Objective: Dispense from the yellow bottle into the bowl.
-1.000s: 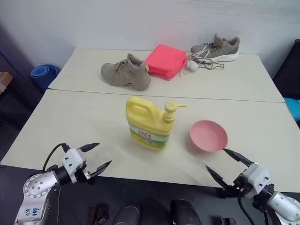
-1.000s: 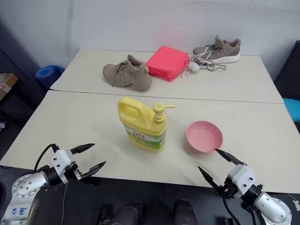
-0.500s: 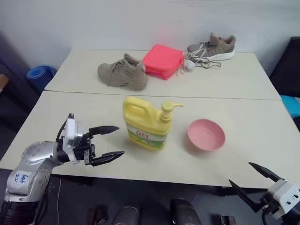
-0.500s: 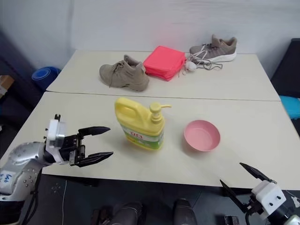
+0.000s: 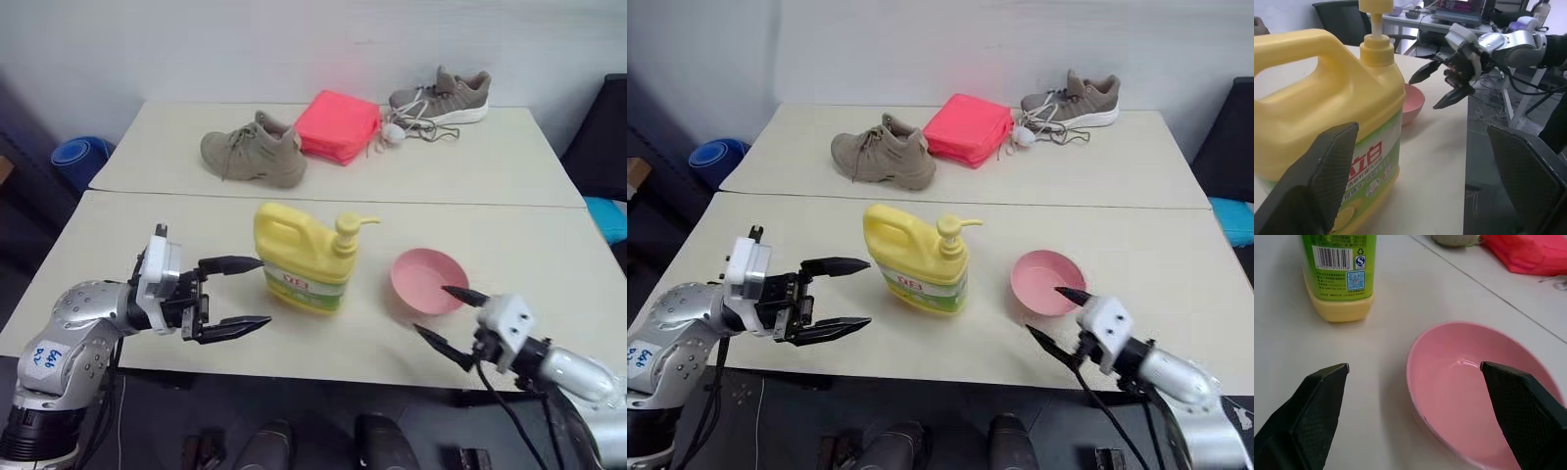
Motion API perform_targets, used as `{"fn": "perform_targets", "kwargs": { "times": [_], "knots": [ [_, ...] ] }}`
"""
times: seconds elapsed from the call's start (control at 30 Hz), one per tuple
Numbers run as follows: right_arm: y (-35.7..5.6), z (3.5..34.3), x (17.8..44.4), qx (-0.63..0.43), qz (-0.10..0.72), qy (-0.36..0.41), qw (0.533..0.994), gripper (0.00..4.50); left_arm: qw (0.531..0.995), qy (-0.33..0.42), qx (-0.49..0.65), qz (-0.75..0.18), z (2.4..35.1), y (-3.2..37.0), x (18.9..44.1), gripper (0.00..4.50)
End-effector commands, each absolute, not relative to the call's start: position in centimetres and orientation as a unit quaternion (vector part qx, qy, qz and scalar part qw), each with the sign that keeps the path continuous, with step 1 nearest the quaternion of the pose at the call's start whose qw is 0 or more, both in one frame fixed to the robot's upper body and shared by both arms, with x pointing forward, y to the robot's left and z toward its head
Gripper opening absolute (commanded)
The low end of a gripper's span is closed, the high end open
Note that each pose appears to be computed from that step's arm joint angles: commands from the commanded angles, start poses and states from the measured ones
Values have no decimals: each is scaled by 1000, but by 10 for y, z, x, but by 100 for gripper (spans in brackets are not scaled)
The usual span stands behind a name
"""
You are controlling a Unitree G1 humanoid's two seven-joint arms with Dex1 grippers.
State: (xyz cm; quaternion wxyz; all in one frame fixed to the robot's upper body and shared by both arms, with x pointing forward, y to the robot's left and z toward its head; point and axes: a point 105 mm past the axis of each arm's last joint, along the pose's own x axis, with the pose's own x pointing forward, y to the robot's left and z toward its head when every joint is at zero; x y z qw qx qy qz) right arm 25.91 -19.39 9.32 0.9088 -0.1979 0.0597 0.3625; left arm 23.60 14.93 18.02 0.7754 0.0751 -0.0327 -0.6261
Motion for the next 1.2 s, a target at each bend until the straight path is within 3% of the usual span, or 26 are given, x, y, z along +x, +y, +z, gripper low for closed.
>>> {"fn": "perform_targets", "kwargs": {
  "times": [0.03,0.13,0.23,0.47,0.6,0.8,0.87,0.97,1.2],
  "knots": [
    [-199,77,268,-212,350,97,907,450,760,-37,109,-640,179,145,227,447],
    [-199,71,277,-220,351,102,904,450,758,-34,130,-638,175,146,226,447],
    [-197,68,284,-234,355,97,900,394,766,-41,123,-630,175,146,225,450],
    [-194,65,288,-251,362,88,894,149,777,-48,110,-618,176,145,223,450],
    [-192,83,286,-282,374,54,882,9,784,-59,58,-616,201,147,222,450],
    [-181,123,265,-319,437,35,840,2,762,-82,-3,-642,264,149,220,450],
    [-173,136,257,-326,465,41,822,2,766,-102,2,-635,282,144,229,450],
    [-162,157,252,-347,494,42,796,0,767,-131,18,-627,303,131,246,393],
    [-137,210,249,-384,543,31,746,0,729,-149,61,-665,312,72,269,191]
  ]
}}
